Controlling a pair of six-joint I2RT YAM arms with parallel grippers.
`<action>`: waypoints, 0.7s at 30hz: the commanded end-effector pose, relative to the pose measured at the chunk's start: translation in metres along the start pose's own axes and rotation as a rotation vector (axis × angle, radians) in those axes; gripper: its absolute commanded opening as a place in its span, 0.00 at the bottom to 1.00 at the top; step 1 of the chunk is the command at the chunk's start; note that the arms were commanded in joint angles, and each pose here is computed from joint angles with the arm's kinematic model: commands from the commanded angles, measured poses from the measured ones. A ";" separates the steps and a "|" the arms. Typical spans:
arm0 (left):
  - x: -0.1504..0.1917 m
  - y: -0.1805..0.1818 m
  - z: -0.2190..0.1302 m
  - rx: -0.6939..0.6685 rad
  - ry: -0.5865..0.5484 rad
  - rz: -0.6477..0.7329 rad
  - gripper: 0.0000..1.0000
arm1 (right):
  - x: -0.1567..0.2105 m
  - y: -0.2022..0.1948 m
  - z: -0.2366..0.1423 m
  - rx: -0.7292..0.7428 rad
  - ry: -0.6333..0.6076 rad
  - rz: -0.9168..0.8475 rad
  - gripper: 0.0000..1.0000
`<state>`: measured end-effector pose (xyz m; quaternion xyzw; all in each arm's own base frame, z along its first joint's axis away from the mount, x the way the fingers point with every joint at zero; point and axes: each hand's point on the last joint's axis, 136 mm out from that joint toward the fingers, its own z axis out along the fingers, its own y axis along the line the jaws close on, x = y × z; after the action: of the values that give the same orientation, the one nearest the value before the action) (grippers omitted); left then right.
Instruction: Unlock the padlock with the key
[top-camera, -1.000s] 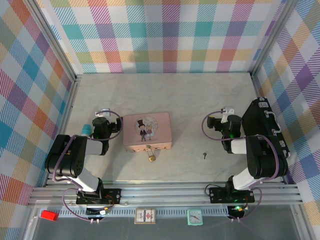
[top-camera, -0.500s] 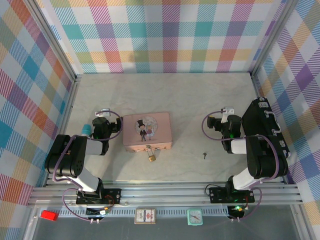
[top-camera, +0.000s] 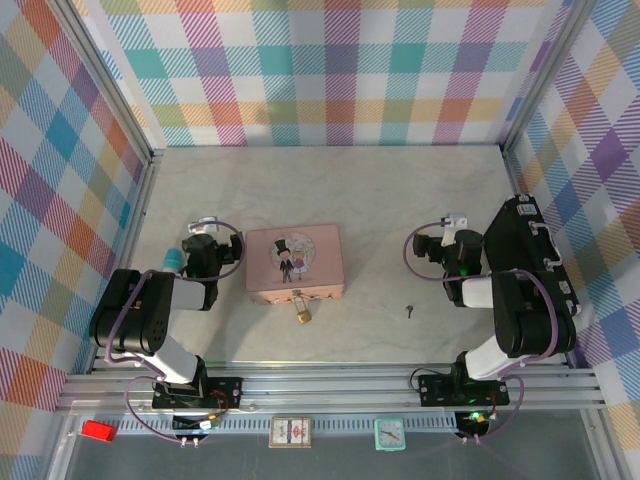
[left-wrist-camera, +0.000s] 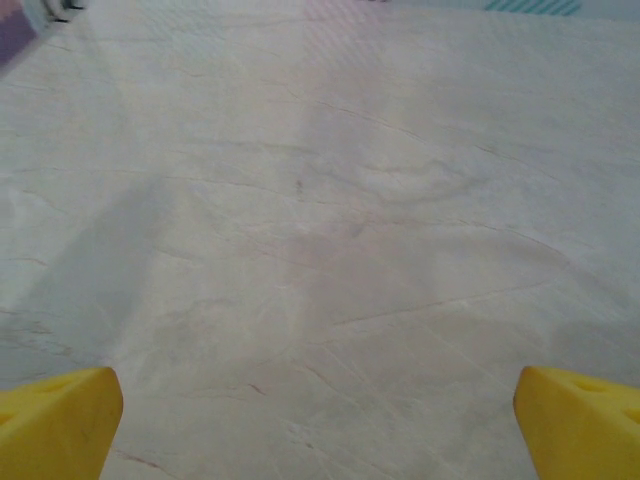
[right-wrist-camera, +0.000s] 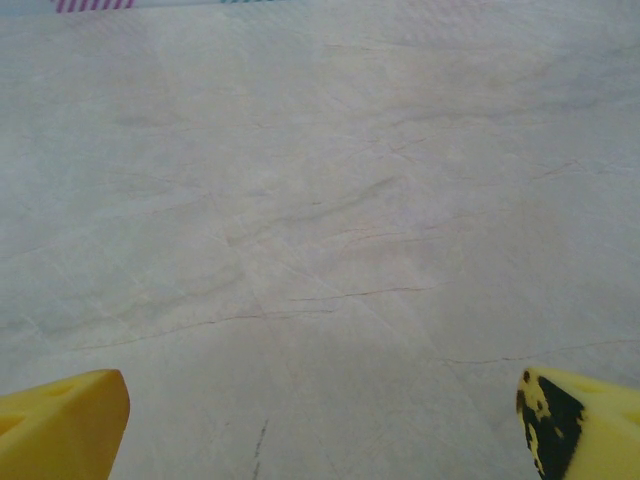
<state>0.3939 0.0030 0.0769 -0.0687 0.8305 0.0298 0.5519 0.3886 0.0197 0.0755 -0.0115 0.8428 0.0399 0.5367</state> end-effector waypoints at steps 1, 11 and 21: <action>-0.011 0.015 -0.008 -0.090 -0.075 -0.048 1.00 | -0.021 0.016 -0.005 -0.076 -0.077 -0.048 0.99; -0.037 0.035 -0.045 -0.179 -0.166 -0.106 1.00 | -0.060 0.040 -0.047 -0.108 -0.096 -0.063 0.99; -0.088 0.046 -0.097 -0.245 -0.033 -0.329 1.00 | -0.140 0.073 -0.135 -0.283 -0.006 0.292 0.99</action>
<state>0.3569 0.0316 0.2302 -0.2042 0.7437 0.0210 0.6362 0.3471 0.0680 0.2621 -0.0140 0.7814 0.1695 0.6003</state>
